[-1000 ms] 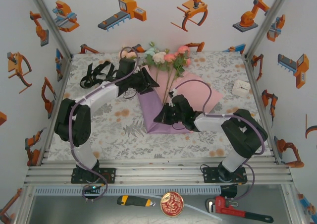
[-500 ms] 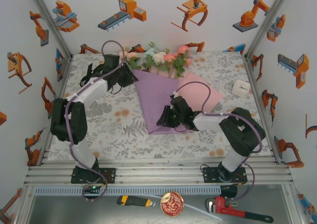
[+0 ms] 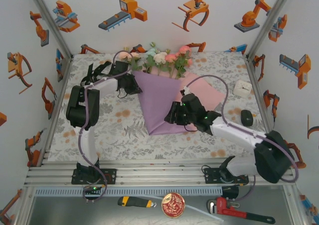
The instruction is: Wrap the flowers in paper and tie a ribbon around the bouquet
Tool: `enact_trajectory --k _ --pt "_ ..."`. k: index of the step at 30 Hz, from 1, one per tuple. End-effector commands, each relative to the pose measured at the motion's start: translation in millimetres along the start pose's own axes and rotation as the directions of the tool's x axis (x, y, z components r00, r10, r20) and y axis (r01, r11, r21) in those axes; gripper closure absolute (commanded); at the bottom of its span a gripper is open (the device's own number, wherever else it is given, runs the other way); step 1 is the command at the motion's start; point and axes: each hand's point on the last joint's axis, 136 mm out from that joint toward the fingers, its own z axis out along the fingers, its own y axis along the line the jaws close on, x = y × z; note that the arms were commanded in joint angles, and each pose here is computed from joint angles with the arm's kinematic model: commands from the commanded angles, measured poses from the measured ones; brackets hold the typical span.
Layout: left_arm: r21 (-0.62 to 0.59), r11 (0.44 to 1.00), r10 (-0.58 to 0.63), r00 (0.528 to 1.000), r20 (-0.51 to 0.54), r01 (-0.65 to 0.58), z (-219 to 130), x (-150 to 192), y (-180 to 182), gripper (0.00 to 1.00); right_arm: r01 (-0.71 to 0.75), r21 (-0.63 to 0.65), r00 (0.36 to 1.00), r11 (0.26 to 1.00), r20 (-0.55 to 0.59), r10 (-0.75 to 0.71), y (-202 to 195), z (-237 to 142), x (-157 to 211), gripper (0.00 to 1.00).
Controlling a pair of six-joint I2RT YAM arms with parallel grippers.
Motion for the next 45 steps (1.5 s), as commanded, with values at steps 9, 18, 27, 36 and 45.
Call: enact_trajectory --k 9,18,27,36,45 --pt "0.035 0.999 0.008 1.000 0.027 -0.009 -3 -17 -19 0.78 0.195 -0.221 0.973 0.955 -0.075 -0.216 108 47 2 0.56" --pt "-0.004 1.000 0.008 0.999 0.044 -0.007 13 -43 -1 0.77 0.165 -0.126 0.959 0.978 -0.213 -0.189 48 118 42 0.80" --pt "-0.026 1.000 0.017 0.999 0.051 -0.016 33 -85 16 0.77 0.115 -0.095 0.952 0.989 -0.273 -0.137 13 100 73 0.85" --pt "0.059 0.997 0.044 0.990 0.135 -0.053 -25 -124 -26 0.76 0.162 -0.132 0.972 0.978 -0.152 -0.182 41 66 29 0.81" --pt "0.177 0.984 -0.003 0.987 0.161 -0.026 -92 -62 -55 0.72 0.091 -0.042 0.991 0.995 -0.098 -0.095 3 74 1 0.80"
